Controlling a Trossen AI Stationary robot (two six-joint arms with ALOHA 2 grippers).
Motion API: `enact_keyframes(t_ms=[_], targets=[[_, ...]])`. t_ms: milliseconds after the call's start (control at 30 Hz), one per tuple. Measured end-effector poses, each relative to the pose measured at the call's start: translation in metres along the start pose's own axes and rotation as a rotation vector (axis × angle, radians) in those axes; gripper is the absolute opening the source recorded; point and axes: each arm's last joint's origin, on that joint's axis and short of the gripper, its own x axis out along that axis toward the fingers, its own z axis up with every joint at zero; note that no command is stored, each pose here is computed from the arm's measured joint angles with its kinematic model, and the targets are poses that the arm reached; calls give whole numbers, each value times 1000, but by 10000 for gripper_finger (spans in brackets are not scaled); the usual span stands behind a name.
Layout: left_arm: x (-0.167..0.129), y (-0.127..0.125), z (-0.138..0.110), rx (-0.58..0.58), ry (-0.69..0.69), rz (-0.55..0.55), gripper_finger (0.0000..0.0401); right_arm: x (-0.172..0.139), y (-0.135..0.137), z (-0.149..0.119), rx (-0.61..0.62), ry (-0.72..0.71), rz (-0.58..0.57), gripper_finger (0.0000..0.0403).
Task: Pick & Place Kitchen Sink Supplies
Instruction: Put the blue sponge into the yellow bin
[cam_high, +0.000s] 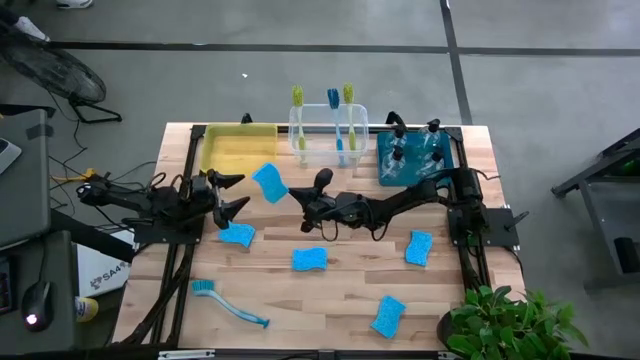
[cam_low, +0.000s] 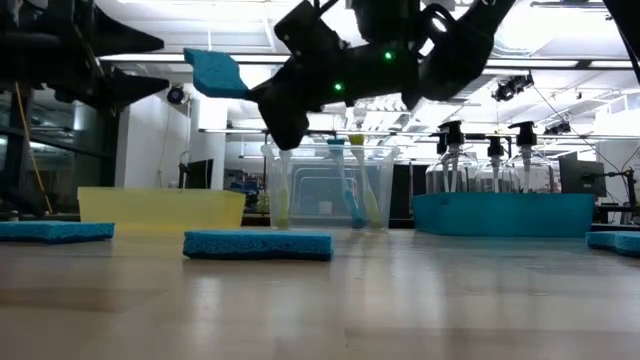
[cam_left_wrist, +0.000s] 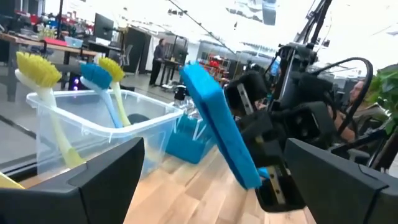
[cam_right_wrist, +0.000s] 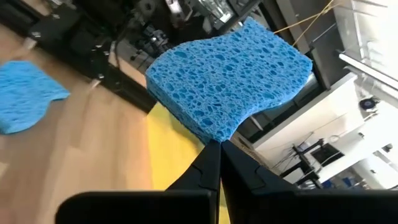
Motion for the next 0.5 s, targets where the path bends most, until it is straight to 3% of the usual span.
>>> enact_keyframes(t_ms=[500], targets=[[7,-5,4,-98,-47,20,381,19,-15,12,-47,-46,34,0]])
